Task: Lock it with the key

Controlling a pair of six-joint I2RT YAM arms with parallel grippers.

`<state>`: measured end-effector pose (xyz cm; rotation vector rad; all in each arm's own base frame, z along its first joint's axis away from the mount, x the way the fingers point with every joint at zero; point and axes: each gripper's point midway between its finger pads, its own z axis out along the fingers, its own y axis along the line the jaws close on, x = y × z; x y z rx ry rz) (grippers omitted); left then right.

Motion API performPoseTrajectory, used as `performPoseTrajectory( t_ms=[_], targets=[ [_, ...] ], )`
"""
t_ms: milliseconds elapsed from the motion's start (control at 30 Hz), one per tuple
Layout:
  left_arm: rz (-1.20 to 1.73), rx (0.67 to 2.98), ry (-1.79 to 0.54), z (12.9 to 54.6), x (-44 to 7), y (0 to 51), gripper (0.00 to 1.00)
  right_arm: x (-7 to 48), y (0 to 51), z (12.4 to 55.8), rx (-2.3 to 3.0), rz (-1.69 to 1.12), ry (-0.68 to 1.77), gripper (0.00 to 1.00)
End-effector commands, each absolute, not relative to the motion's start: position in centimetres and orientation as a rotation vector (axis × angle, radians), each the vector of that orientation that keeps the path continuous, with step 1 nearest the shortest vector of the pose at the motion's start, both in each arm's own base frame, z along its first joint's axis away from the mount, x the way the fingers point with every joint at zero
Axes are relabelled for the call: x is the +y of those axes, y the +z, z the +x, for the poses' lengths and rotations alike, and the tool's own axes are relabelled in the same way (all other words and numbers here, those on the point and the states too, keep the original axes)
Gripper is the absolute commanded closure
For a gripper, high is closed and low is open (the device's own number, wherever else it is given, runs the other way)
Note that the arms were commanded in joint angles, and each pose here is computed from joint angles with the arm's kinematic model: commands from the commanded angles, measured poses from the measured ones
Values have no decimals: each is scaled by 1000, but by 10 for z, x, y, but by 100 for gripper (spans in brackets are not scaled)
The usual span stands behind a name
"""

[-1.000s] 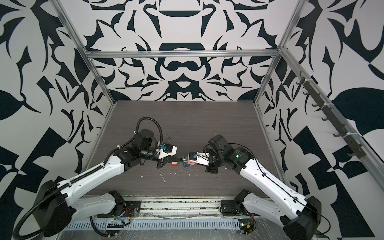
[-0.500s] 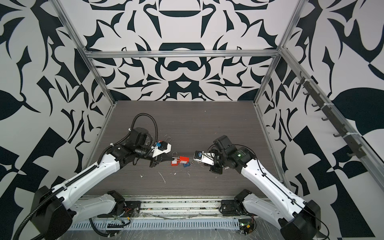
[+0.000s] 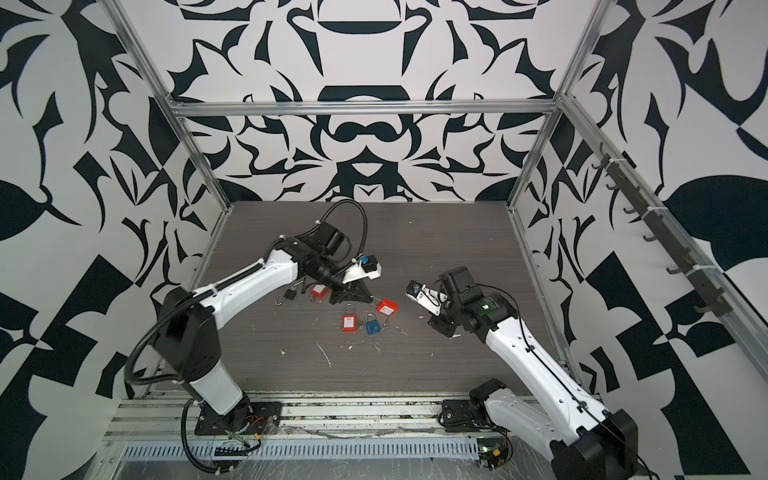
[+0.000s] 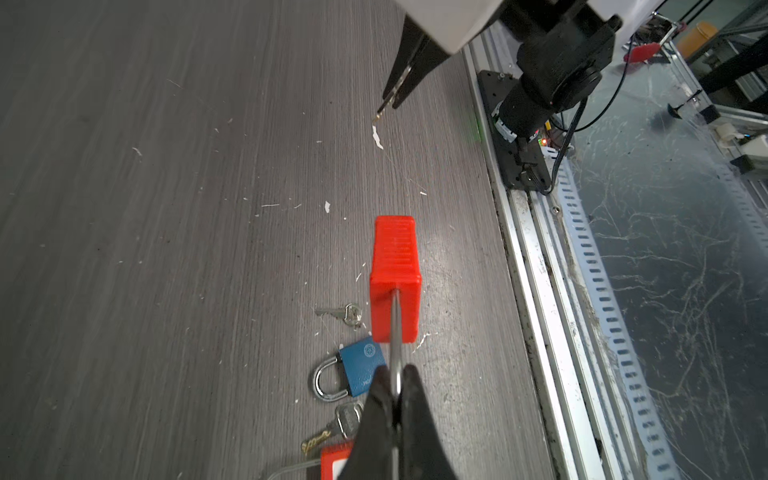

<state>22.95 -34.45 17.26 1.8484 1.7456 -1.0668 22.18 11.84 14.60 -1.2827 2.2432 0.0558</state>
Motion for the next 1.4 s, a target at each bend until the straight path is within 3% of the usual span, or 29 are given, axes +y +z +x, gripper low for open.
performPoseTrajectory(
  t_ms=[0, 267, 800, 1367],
  targets=[
    [2006, 1829, -1133, 208, -343, 157, 100, 101, 143, 221, 2303, -1228, -38, 100],
    [2172, 1928, -1163, 213, -360, 123, 100, 96, 137, 209, 2349, -1247, -36, 100],
    [2365, 1911, -1128, 219, -386, 79, 100, 96, 118, 199, 2403, -1247, 12, 100],
    [2352, 1863, -1044, 242, -404, 52, 82, 112, 120, 209, 2452, -1148, 120, 100]
  ],
)
